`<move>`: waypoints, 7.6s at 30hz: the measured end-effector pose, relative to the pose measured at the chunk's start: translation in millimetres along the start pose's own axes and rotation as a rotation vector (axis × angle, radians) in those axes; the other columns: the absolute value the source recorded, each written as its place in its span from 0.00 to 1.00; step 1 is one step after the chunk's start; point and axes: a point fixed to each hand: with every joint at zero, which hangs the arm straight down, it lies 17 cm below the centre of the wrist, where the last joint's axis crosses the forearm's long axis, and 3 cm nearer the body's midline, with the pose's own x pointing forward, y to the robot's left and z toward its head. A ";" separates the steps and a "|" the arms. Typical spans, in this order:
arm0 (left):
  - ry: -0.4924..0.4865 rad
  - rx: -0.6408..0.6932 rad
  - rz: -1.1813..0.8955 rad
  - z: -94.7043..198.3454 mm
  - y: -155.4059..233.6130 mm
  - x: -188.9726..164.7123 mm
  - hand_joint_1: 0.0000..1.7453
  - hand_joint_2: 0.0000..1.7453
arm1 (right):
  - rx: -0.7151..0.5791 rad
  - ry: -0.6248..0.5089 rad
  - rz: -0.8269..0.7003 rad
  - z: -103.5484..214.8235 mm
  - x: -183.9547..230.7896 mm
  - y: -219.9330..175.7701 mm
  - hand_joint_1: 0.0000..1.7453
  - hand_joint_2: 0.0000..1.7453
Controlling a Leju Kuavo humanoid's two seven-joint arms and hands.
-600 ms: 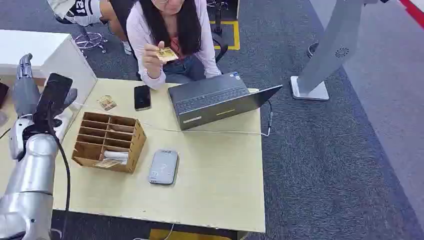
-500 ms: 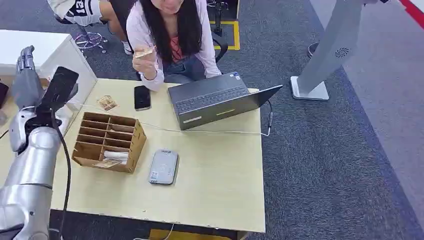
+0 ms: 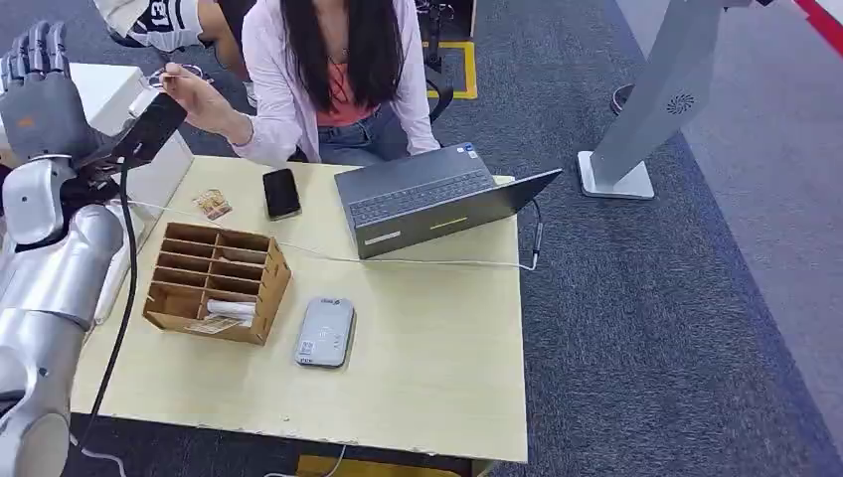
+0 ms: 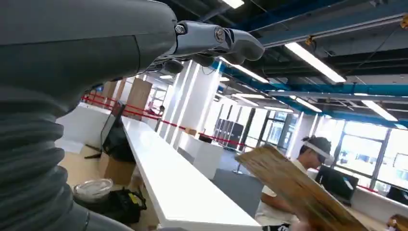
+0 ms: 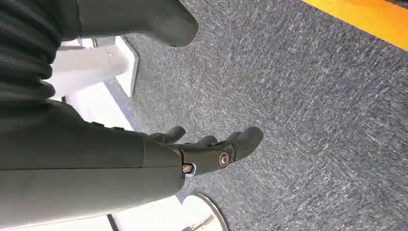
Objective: Pass the card to the sensor for recognition and then transmit it.
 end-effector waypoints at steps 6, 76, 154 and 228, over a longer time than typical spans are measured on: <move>-0.009 -0.008 -0.019 -0.5 -2.6 0.8 0.00 1.00 | 0.003 -0.004 0.002 0.3 0.7 1.3 0.00 1.00; -0.380 -0.139 0.243 207.6 -70.8 186.3 1.00 1.00 | 0.002 0.024 -0.097 1.3 -2.0 4.7 0.00 1.00; -0.316 -0.122 0.098 186.1 -94.5 144.3 1.00 1.00 | 0.006 0.003 -0.018 1.5 0.1 5.4 0.00 1.00; -0.340 -0.207 0.206 294.1 -89.4 135.5 0.00 1.00 | -0.004 0.034 -0.131 1.7 -3.0 5.5 0.00 1.00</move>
